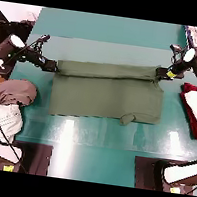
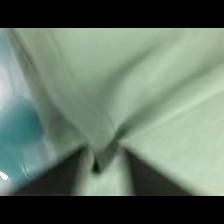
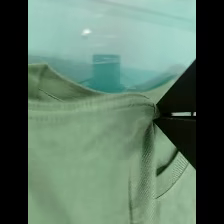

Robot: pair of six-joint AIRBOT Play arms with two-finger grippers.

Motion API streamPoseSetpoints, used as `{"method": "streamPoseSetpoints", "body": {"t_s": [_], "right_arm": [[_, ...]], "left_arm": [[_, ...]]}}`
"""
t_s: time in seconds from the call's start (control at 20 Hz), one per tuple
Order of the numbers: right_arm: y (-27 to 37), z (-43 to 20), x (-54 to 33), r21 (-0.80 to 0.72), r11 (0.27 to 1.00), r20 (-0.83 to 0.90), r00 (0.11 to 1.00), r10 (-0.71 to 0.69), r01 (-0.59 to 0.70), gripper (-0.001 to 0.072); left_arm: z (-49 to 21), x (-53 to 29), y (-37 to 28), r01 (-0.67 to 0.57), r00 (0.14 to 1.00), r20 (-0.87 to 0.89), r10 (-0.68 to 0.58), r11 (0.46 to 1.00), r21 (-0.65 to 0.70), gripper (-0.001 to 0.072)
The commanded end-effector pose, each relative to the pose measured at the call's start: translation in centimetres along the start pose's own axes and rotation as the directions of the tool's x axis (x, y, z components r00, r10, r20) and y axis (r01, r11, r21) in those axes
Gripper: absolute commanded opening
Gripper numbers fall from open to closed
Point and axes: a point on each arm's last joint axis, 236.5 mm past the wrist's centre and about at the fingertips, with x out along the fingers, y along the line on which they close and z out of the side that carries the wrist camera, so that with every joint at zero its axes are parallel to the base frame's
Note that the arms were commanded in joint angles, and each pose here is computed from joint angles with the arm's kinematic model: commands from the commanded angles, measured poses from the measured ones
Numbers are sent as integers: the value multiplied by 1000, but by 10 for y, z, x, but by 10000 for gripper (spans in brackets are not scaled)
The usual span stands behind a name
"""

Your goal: Fold the shirts.

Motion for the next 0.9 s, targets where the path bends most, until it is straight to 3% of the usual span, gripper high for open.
{"method": "streamPoseSetpoints", "body": {"t_s": [0.0, 0.05, 0.1, 0.15, 0.2, 0.4, 0.85], "right_arm": [[5, -19, 0, -4, 1000, -78, 997, 4, -4, 326], [5, -22, -5, -5, 1000, -101, 995, 3, -4, 414], [5, -27, -12, -15, 1000, -128, 992, 3, -5, 413], [6, -33, -20, -32, 999, -158, 987, 5, -10, 410], [11, -41, -31, -56, 997, -185, 982, 40, -51, 409], [51, -61, -70, -46, 952, -160, 943, 291, -302, 409], [54, -98, -90, -13, 948, -31, 947, 319, -319, 409]], "left_arm": [[-15, 0, -4, 16, 998, -64, -20, 997, -70, 676], [-19, -2, -5, 13, 996, -84, -20, 997, -81, 675], [-23, -8, -4, 10, 994, -106, -20, 995, -96, 668], [-26, -15, -4, 18, 991, -126, -32, 994, -112, 571], [-32, -24, -3, 26, 988, -145, -44, 992, -125, 542], [-57, -62, -10, 44, 982, -176, -72, 986, -159, 543], [-206, -26, -38, 42, 942, -302, -150, 941, -337, 543]]}}
